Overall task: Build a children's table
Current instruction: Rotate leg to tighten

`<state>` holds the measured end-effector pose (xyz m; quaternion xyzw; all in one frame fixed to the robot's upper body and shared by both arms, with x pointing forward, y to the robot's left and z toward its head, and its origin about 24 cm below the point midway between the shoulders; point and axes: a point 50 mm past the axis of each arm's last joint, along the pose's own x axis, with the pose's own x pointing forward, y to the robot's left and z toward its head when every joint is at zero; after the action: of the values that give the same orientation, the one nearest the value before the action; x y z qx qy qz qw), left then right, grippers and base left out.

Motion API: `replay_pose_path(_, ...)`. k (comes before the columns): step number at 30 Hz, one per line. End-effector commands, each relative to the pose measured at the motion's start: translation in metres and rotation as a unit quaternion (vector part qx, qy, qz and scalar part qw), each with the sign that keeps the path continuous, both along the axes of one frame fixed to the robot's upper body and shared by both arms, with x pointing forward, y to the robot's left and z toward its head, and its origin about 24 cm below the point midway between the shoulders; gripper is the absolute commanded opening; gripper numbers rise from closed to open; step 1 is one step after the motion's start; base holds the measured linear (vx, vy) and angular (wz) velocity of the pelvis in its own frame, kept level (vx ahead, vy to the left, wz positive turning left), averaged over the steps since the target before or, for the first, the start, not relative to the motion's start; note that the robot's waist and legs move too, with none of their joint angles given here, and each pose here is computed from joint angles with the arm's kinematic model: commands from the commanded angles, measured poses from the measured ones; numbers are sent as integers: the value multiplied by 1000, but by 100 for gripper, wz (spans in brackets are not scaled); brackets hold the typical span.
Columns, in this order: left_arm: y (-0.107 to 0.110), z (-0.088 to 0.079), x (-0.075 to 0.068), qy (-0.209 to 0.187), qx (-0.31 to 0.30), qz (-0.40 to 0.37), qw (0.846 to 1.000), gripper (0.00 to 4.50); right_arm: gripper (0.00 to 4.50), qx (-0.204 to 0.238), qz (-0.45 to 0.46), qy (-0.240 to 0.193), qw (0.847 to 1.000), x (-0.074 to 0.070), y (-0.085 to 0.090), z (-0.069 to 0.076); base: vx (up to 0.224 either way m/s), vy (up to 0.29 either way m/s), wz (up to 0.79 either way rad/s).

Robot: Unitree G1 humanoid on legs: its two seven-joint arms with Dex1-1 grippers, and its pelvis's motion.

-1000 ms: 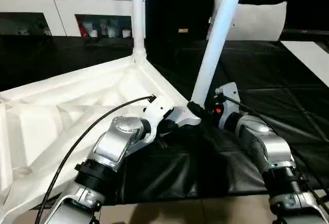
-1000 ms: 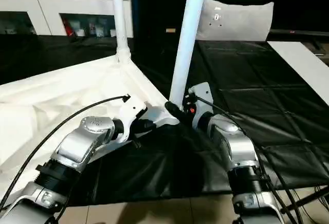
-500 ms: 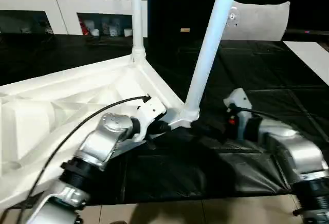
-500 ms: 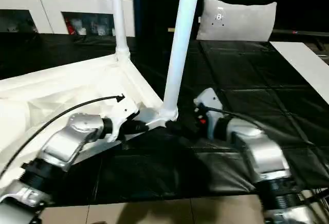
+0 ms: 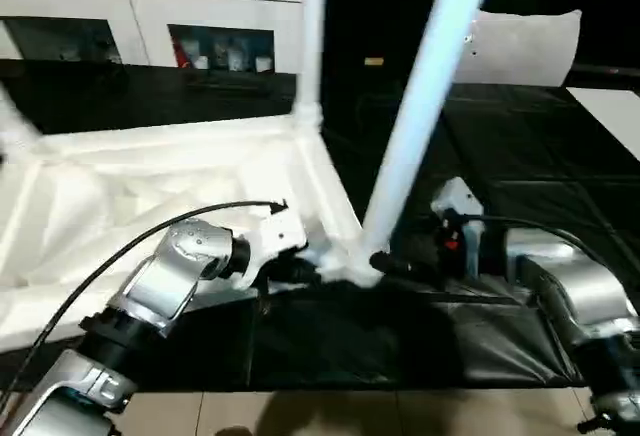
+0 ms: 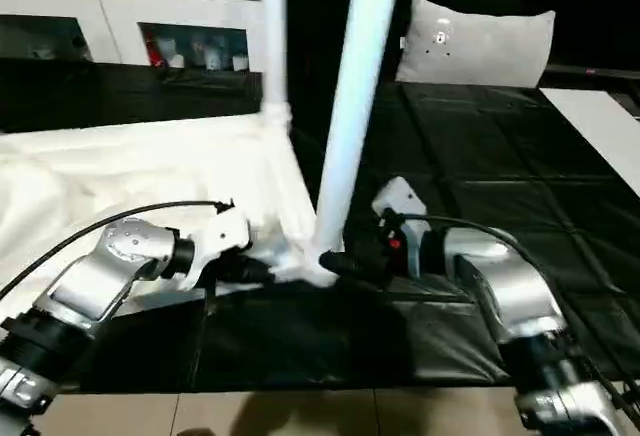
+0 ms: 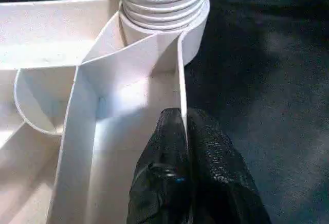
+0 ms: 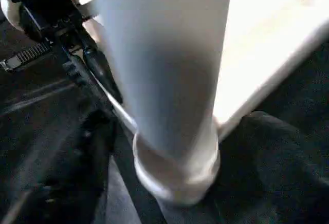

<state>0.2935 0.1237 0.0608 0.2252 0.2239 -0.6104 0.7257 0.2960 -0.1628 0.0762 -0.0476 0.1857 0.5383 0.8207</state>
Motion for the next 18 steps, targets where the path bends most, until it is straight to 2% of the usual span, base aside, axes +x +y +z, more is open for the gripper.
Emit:
replay_pose_path(1,-9,-5,-9,15,13,-51,999,0,393,-1,10,7,1000,2,-1,-4,0,0,0)
replay_pose_path(2,-9,-5,-9,15,13,-52,998,0,368,0,12,10,1000,2,0,-5,0,0,0)
replay_pose_path(5,-9,-4,-9,15,11,-54,998,0,362,-5,14,15,1000,4,-5,-13,0,0,0)
replay_pose_path(6,-9,-4,-9,15,10,-55,998,0,341,-6,14,17,1000,4,-6,-16,0,0,0)
replay_pose_path(15,-10,-4,-9,18,0,-57,998,0,281,-7,15,35,999,7,-18,-34,0,0,0)
replay_pose_path(18,-11,-4,-10,24,-10,-53,998,0,254,-4,9,47,999,12,-16,-45,0,0,0)
